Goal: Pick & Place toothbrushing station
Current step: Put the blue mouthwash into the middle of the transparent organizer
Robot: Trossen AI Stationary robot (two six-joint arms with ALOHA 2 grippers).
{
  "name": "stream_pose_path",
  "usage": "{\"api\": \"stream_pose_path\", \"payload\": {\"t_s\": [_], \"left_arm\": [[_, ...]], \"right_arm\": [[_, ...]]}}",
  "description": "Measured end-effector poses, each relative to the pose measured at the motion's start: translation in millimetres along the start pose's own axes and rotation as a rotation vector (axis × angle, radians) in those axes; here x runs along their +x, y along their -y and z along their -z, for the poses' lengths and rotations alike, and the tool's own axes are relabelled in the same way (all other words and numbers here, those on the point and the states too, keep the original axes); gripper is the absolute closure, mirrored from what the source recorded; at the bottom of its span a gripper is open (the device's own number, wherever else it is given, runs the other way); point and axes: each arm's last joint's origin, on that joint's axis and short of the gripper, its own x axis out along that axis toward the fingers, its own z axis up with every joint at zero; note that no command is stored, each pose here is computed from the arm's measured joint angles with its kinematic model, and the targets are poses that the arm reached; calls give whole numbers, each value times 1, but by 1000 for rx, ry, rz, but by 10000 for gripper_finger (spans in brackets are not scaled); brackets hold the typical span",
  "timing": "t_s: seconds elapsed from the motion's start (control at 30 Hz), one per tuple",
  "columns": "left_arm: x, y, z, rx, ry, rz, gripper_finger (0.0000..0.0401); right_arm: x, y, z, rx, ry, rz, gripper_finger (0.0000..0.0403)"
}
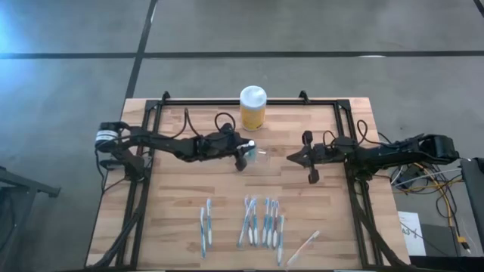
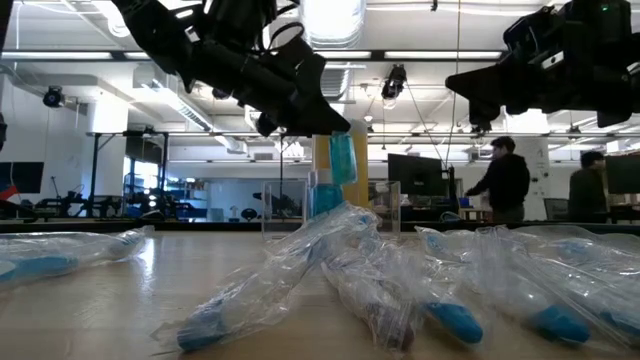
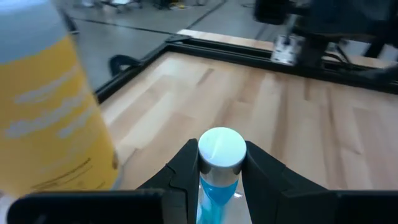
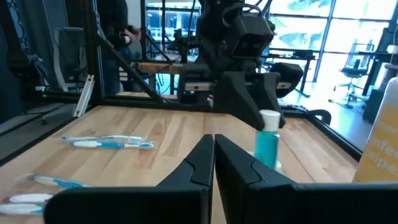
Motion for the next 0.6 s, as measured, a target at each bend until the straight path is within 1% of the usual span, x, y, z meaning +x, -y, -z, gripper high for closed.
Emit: {"api": "stream_pose_path", "payload": {"t_s": [0.23, 0.37, 0.43, 0.6], "left_arm": [[-2, 5, 3, -114, 13, -138, 310], [-4, 8, 4, -132, 19, -170, 310], [-3, 9, 4, -116, 12, -168, 310], [3, 13, 0, 10, -26, -106, 310]], "right_arm": [[0, 0, 0, 2, 1, 0, 394], [0, 0, 0, 2, 2, 0, 394], [0, 0, 0, 2, 2, 0, 394], [0, 0, 0, -6, 2, 0, 394]]}}
